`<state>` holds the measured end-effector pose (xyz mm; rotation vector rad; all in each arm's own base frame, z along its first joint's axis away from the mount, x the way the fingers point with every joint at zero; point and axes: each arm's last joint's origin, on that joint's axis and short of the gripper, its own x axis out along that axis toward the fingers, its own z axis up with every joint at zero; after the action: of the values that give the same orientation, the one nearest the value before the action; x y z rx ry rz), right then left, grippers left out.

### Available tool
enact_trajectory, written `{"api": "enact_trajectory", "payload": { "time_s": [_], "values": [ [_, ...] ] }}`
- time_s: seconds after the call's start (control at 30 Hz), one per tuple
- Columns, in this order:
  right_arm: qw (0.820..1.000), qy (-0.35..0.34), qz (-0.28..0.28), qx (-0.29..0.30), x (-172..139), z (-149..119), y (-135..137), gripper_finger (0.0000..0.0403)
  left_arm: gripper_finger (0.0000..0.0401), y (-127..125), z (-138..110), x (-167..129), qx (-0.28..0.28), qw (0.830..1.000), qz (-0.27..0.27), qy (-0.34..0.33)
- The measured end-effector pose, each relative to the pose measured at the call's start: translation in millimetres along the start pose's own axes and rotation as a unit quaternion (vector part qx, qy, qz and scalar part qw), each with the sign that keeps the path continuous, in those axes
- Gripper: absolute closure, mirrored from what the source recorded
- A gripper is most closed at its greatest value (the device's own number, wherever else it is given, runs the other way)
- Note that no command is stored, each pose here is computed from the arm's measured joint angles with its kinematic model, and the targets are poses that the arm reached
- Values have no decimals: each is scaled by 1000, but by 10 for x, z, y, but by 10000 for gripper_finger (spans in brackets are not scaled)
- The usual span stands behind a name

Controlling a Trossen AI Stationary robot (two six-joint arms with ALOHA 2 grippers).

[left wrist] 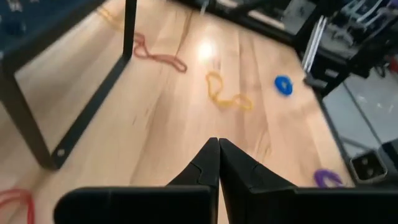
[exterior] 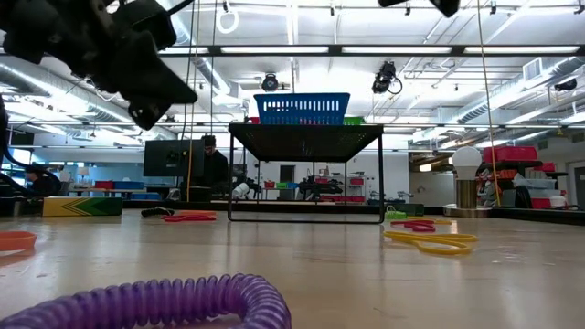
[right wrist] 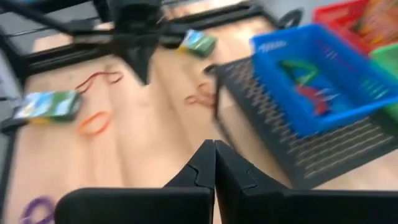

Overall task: Pick & Place Office Desk Supplies
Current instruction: Put the yellow rubber band into the green bin on the shelf

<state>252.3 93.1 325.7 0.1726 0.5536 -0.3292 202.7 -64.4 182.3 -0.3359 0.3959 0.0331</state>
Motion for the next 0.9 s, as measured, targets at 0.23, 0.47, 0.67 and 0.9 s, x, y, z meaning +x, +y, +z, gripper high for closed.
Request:
{"api": "enact_trajectory", "payload": {
  "time_s": [0.23,0.47,0.67,0.9],
  "values": [
    [998,47,33,22,14,-283,345,400,393,27,-20,-1,-7,999,34,-1],
    [984,167,68,-5,348,-650,619,400,393,50,-7,-4,-19,997,74,-23],
    [968,239,81,-16,655,-847,688,400,392,53,-6,-5,-23,996,79,-27],
    [958,269,56,-76,1000,-973,606,360,392,50,-4,-5,-35,996,76,-28]
  ]
}}
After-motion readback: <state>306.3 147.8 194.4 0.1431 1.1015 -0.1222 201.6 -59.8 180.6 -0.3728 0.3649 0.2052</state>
